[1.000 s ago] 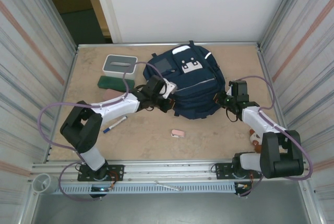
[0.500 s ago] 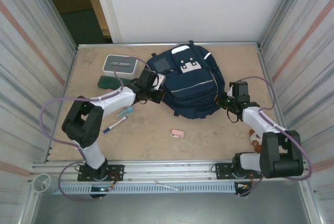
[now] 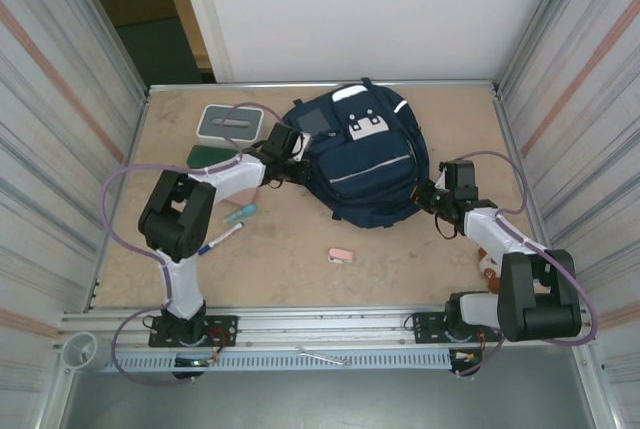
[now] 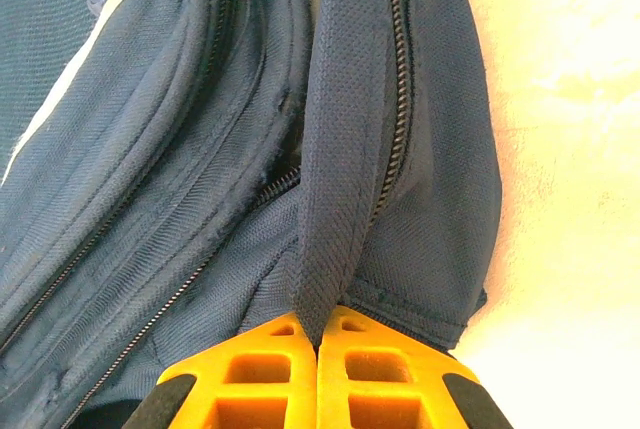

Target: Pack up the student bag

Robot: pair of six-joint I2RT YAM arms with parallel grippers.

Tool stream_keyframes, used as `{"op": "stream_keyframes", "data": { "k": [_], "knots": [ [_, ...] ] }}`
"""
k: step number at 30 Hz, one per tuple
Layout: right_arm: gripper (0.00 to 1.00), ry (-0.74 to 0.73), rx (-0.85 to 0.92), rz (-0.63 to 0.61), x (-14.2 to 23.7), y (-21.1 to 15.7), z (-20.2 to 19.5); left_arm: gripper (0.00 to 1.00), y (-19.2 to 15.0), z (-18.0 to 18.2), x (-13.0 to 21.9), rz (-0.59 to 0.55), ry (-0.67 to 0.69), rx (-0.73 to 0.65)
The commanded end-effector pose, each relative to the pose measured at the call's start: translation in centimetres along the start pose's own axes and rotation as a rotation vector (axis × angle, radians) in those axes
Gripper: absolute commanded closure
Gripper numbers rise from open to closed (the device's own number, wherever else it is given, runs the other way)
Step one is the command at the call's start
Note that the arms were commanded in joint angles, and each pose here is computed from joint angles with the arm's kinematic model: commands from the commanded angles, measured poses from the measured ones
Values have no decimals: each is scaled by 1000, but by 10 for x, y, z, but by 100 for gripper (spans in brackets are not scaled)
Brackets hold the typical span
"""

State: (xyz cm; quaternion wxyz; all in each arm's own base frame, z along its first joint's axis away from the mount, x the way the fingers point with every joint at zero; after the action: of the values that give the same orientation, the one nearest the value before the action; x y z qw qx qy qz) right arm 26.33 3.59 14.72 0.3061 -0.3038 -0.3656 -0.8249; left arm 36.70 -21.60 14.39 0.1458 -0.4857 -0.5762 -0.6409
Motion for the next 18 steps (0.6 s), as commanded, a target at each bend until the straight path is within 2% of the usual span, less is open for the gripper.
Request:
{"op": "stream_keyframes", "data": {
  "k": [1, 3, 6, 8, 10, 12, 15, 18],
  "knots": [
    [100, -21, 12, 22, 2, -7, -3, 84, 12, 6, 9, -71, 26, 23],
    [100, 17, 22, 34, 6, -12, 6, 72, 9, 5, 19, -97, 21, 27],
    [99, 80, 84, 68, 9, -26, 27, 60, 5, 4, 37, -134, 14, 38],
    [86, 110, 181, 112, 13, -35, 46, 53, 1, 3, 49, -156, 5, 50],
    [71, 63, 294, 118, 22, -39, 61, 49, -5, 1, 59, -169, -10, 64],
    [57, -28, 381, 35, 35, -34, 68, 46, -10, -1, 69, -183, -43, 85],
    [44, -56, 357, -91, 49, -16, 68, 43, -18, -7, 79, -208, -137, 120],
    [38, 31, 254, -116, 40, 2, 69, 41, -20, -18, 81, -210, -234, 140]
  ]
}}
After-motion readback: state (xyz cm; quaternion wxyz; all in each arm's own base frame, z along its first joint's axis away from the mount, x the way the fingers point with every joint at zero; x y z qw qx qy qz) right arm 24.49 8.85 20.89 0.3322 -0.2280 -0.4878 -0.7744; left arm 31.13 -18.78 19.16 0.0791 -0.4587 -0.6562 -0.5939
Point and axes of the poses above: each hand's point on the last joint's axis, 136 mm out from that joint toward the fingers, its own x axis back along the fingers, its own z axis along the line the jaws close on, y = z × x, the point moved 10 cm from there along x, back along the fingers, and after that the axes turned 4 degrees about -x, right-handed, at the moved point
